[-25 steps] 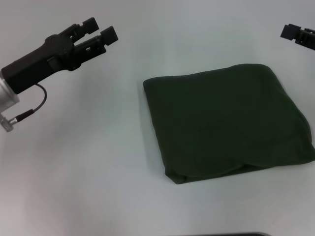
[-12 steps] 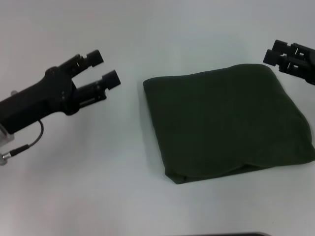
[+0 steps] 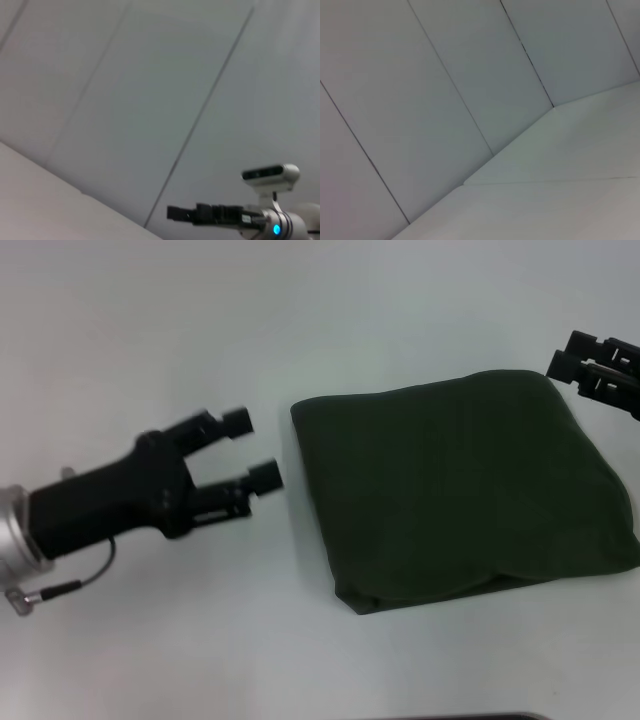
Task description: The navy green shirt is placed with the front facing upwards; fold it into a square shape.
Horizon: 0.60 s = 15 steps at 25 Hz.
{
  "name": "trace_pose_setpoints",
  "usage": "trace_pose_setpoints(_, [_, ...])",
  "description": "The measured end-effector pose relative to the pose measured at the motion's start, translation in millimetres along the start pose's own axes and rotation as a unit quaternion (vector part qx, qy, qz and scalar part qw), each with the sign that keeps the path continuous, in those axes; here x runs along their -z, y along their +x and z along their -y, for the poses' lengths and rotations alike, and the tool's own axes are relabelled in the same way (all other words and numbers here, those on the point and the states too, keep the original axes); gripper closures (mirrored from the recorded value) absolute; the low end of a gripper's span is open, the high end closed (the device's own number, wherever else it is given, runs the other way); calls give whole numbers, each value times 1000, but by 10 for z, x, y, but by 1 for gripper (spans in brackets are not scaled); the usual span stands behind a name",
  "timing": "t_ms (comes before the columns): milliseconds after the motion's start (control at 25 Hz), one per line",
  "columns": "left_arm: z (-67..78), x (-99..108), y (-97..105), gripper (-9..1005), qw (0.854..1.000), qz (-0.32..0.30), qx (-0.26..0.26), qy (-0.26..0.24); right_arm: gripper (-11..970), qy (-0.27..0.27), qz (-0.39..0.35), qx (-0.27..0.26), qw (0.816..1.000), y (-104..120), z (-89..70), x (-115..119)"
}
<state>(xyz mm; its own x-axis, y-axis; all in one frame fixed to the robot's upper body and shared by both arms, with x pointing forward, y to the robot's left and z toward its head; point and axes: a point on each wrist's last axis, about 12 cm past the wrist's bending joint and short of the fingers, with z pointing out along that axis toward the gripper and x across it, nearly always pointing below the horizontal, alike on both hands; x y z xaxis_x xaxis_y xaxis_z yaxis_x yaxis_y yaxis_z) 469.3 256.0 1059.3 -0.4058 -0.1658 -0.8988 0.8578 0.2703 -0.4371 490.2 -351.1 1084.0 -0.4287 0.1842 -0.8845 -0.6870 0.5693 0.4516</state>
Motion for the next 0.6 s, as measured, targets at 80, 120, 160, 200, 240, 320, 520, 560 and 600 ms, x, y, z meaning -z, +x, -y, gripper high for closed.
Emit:
trace_pose_setpoints(80, [27,-43,50,92,1000,-7,2,6,208,2,-1,0,1000,-13,9,21])
trace_pose_setpoints(120, [37,-60,71,92,1000,-9,0,7,208,3,-1,0,1000,-17,12,28])
trace_pose_setpoints(160, [48,-78,94,91,1000,-12,-3,9,209,3,-1,0,1000,-20,14,34])
trace_pose_setpoints(200, [51,-88,112,91,1000,-15,-6,9,209,4,-2,-2,1000,-22,16,40])
trace_pose_setpoints(240, [53,-98,129,91,1000,-18,-8,8,209,5,-2,-4,1000,-26,18,46])
trace_pose_setpoints(320, [43,-103,169,91,1000,-22,-14,-1,210,6,-4,-7,1000,-42,27,63])
trace_pose_setpoints(520, [5,-138,296,91,999,-31,-28,-30,211,10,-5,-16,1000,-67,44,96])
trace_pose_setpoints(560, [-3,-152,319,91,998,-33,-29,-34,211,10,-5,-16,1000,-67,45,97])
trace_pose_setpoints(600, [-1,-159,340,91,998,-34,-31,-36,211,11,-5,-16,1000,-67,48,97])
